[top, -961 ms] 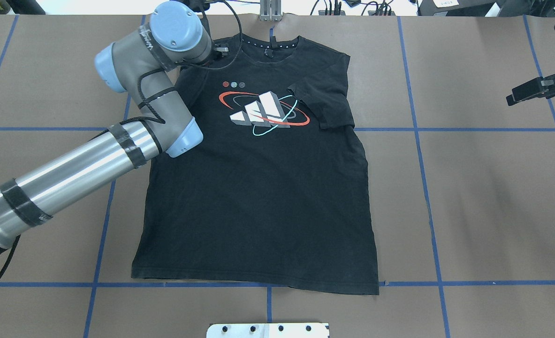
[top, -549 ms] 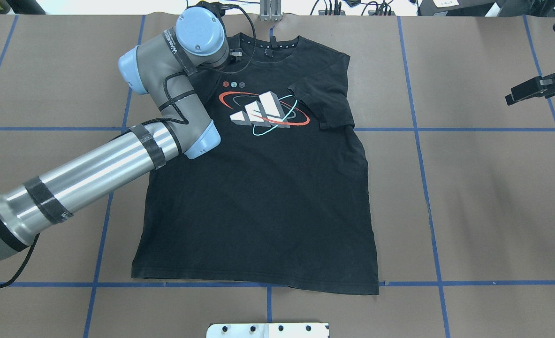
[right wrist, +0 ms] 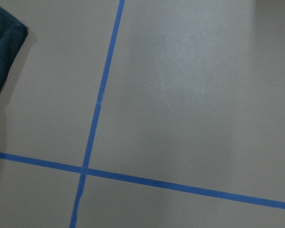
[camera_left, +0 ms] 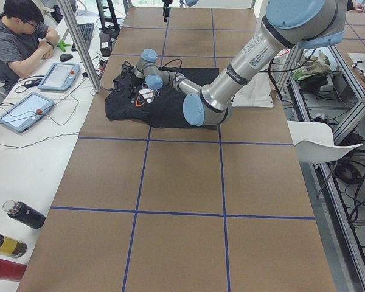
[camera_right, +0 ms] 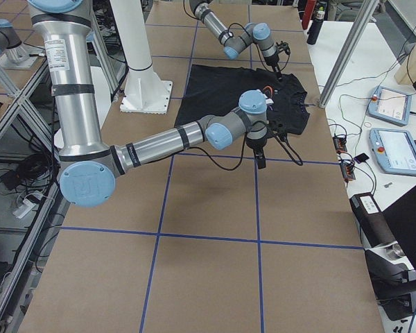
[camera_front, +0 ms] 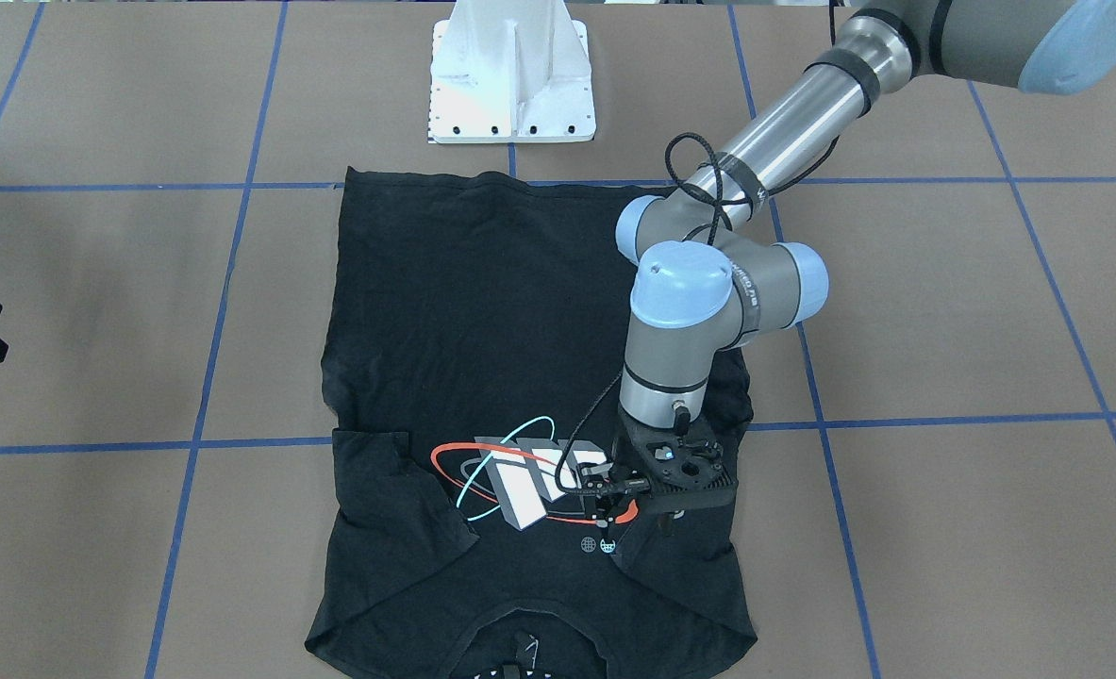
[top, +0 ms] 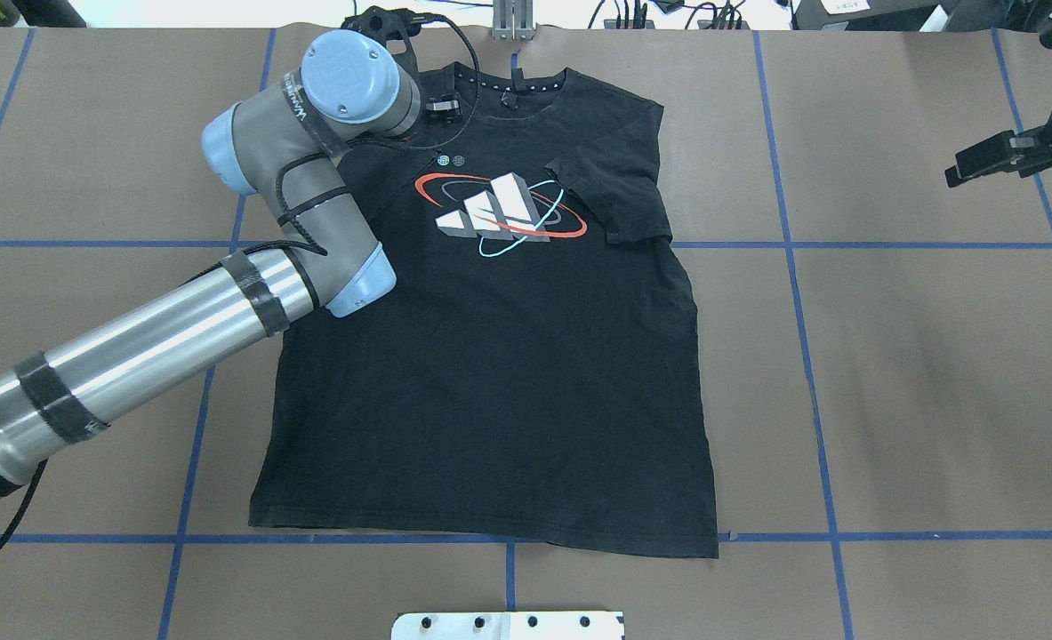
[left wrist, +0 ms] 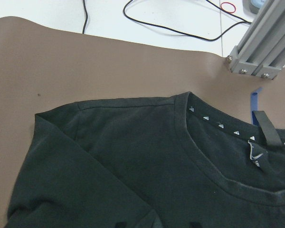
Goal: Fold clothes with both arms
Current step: 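Fold the grasped sleeve inward across the shirt body with the left gripper, then release the sleeve with the left gripper while both arms move toward the hem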
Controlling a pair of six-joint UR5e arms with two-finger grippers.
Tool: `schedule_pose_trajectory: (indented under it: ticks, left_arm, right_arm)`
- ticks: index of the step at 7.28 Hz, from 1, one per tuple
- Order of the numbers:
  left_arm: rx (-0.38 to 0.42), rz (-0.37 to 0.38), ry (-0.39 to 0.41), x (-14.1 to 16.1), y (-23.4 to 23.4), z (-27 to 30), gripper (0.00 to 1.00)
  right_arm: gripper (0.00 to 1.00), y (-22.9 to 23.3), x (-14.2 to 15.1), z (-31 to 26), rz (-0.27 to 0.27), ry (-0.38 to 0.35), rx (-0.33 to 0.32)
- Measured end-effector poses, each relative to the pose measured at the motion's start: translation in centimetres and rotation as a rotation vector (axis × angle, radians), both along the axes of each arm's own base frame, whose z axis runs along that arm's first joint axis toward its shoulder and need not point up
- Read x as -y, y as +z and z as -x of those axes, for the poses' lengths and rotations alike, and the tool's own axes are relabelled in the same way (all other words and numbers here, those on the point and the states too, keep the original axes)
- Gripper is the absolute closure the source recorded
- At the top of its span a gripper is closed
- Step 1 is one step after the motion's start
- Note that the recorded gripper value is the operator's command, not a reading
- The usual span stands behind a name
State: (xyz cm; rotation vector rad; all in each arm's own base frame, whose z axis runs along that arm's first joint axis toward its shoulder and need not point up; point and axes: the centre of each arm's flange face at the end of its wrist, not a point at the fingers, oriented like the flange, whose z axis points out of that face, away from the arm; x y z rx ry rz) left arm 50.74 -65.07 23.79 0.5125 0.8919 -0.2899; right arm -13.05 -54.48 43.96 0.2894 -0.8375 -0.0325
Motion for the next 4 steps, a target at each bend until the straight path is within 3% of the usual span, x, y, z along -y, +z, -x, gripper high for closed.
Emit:
schedule_pose_trajectory:
  ticks: [2, 4]
  left_arm:
    - [-0.037, -0.105, 0.066, -6.0, 0.6, 6.3, 0.0]
    - [-0.048, -0.15, 0.106, -12.6, -0.2, 12.5, 0.0]
  right_arm:
    - [0.0, -3.3, -0.5, 2.7, 0.039, 0.047, 0.05]
    - [0.0, -7.5, -3.6, 7.4, 0.072, 0.115, 0.087]
